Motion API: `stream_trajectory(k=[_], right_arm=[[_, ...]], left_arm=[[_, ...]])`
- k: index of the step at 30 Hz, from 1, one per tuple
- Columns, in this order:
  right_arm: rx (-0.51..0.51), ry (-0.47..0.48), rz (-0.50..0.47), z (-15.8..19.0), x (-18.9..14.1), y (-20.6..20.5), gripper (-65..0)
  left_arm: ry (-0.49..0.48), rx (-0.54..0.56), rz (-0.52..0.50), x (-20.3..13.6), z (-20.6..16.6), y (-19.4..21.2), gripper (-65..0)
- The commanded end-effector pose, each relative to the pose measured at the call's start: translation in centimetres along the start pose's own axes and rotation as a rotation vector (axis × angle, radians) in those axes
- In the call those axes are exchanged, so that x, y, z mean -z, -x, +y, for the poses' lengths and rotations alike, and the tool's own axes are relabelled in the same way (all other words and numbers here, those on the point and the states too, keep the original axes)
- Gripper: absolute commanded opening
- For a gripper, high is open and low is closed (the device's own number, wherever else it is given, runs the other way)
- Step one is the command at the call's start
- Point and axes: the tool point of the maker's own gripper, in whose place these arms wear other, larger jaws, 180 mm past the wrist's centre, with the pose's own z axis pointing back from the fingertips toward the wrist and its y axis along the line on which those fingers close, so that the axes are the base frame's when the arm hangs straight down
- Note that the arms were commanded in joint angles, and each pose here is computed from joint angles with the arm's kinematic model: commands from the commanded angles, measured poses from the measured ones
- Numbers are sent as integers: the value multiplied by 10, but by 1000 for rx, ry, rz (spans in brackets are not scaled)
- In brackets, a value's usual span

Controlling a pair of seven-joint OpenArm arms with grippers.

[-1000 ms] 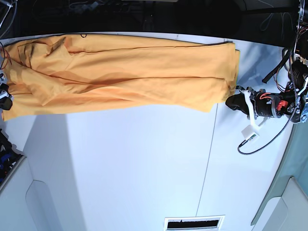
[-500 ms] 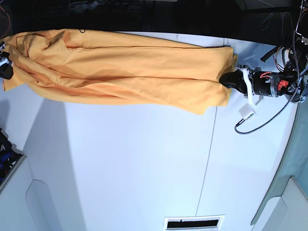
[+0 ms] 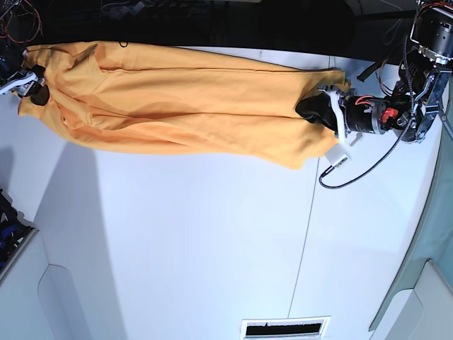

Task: Layout the t-shirt on the table in an organized manner, then fold the t-shirt properly
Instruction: 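Pull the folded shirt ends apart with both grippers to straighten it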

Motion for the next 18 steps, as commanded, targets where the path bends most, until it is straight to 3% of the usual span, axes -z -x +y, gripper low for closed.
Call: stream_trajectory(k=[1,7,15,18], right_arm=[[-18,13,-47,-6,-7,-19,-355],[0,14,-183,-8,-33,-61,-355],[-80,1,-262,10,-54,-94,-358],[-83,-3,-280,13,-55,-97,-455]], left_arm=[[-3,20,-44,-8,3,-15,-494],[-42,-14,-120,-25,18,-30,-492],[-71,-76,-259,-54,35,-54,-481],[-76,-79,-249,-52,35,-49,-394]])
